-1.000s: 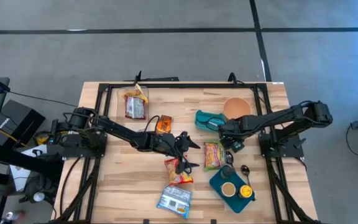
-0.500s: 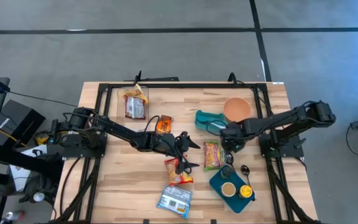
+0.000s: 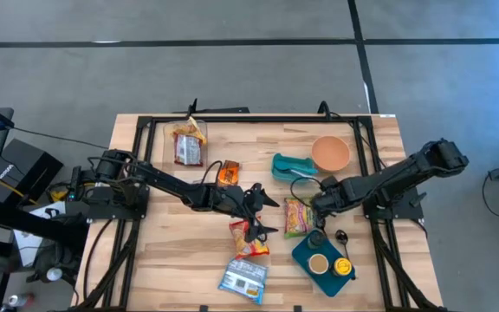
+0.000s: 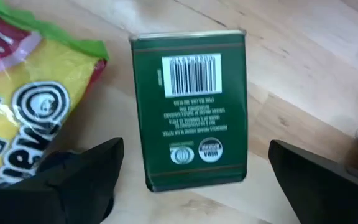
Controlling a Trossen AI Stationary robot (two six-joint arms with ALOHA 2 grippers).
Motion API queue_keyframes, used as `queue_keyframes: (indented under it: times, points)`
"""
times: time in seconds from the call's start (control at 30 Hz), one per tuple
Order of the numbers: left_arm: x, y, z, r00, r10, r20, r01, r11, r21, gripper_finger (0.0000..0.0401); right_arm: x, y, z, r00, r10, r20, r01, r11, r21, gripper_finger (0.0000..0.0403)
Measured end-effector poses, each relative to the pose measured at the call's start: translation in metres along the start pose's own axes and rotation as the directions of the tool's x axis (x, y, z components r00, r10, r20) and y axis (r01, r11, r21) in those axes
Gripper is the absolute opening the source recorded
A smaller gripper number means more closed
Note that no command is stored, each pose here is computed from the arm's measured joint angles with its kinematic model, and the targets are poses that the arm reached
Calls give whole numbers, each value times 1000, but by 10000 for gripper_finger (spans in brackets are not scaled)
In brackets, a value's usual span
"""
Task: Pick & Place Food Item
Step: Put the green seasoning can into the blue bin
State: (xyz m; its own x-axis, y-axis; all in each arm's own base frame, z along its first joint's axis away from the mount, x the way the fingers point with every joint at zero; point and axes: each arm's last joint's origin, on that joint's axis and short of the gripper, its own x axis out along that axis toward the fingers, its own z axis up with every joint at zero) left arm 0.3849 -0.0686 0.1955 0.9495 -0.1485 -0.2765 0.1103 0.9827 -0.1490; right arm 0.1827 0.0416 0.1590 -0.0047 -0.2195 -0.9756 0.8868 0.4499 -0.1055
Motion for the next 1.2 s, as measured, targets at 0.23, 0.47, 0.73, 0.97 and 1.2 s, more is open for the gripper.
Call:
queue_keyframes:
  times: [0.23,0.47,0.73,0.97,1.2]
  points:
    - [0,0,0,1000,0,0,0,1000,0,390,-2,1,-9,998,-9,56,9,1000,5,395]
    - [0,0,0,1000,0,0,0,1000,0,390,-3,1,-13,998,-15,66,12,999,53,395]
    - [0,0,0,1000,0,0,0,1000,0,390,-3,0,-12,997,-20,77,14,998,67,395]
    - [0,0,0,1000,0,0,0,1000,0,390,-3,1,-11,996,-12,89,10,999,32,395]
    - [0,0,0,1000,0,0,0,1000,0,390,12,-7,-15,991,47,123,-50,999,20,395]
